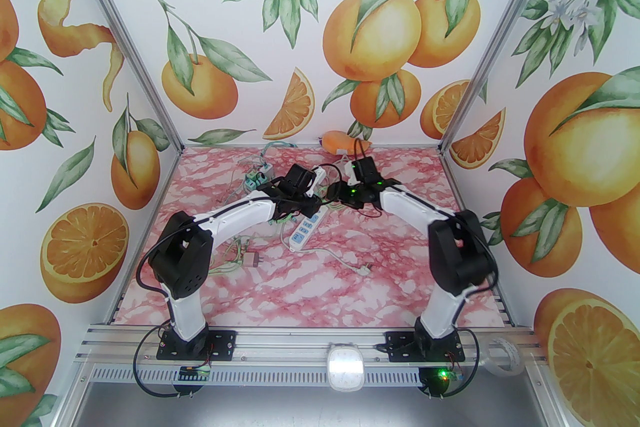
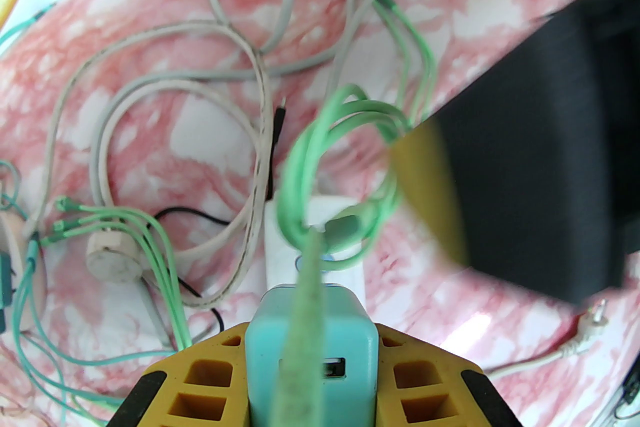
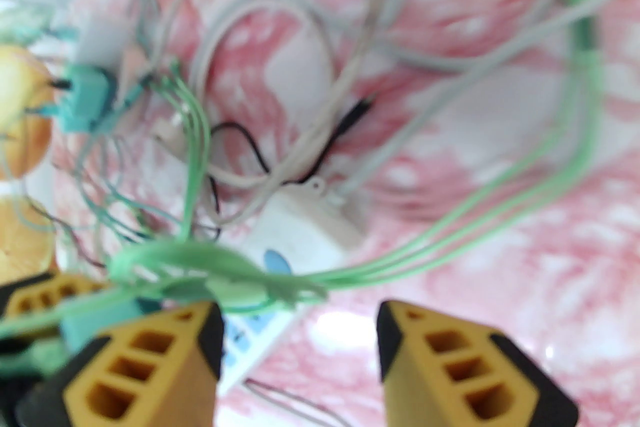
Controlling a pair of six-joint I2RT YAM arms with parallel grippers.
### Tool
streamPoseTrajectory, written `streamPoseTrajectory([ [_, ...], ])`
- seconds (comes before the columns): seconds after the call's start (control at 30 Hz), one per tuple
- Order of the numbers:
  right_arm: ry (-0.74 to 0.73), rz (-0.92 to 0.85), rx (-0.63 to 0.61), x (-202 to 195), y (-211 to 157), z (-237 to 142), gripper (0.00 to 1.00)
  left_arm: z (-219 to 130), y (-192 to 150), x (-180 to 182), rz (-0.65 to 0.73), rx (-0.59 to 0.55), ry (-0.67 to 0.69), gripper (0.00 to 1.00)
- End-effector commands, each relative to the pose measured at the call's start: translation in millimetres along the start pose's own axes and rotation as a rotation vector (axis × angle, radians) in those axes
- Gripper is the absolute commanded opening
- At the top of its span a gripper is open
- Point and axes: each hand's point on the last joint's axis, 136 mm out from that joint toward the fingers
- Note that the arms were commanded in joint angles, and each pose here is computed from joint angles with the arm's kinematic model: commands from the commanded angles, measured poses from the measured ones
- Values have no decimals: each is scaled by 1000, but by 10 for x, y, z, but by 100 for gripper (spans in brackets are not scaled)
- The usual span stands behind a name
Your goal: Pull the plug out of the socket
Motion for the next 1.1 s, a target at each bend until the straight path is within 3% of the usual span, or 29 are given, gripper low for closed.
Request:
streamPoseTrajectory([
  [0.0,-92,94,-93,-293,58,-322,60,-237,274,-246,37,-65,-56,20],
  [0.27,-291,208,-309,-940,61,-1304,75,-117,266,-795,124,-48,-151,20],
  [0.5,-447,276,-455,-1288,-30,-1995,85,111,18,-1459,257,9,-242,20],
  [0.77,-471,292,-490,-1325,-91,-2157,93,498,-423,-1957,389,101,-265,22],
  [0.9,-457,304,-484,-1317,-116,-2131,98,696,-583,-1967,421,139,-232,24],
  [1.07,-447,302,-481,-1296,-140,-2129,100,871,-737,-1933,417,193,-225,35],
])
Point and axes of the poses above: each hand's point on the last joint's axis, 136 mm out from that joint toward the fingers, its own z axis out along the fingers, its own x axis along the line the jaws close on, y = z × x, and after that the axes turned 13 degrees about -z, right-handed
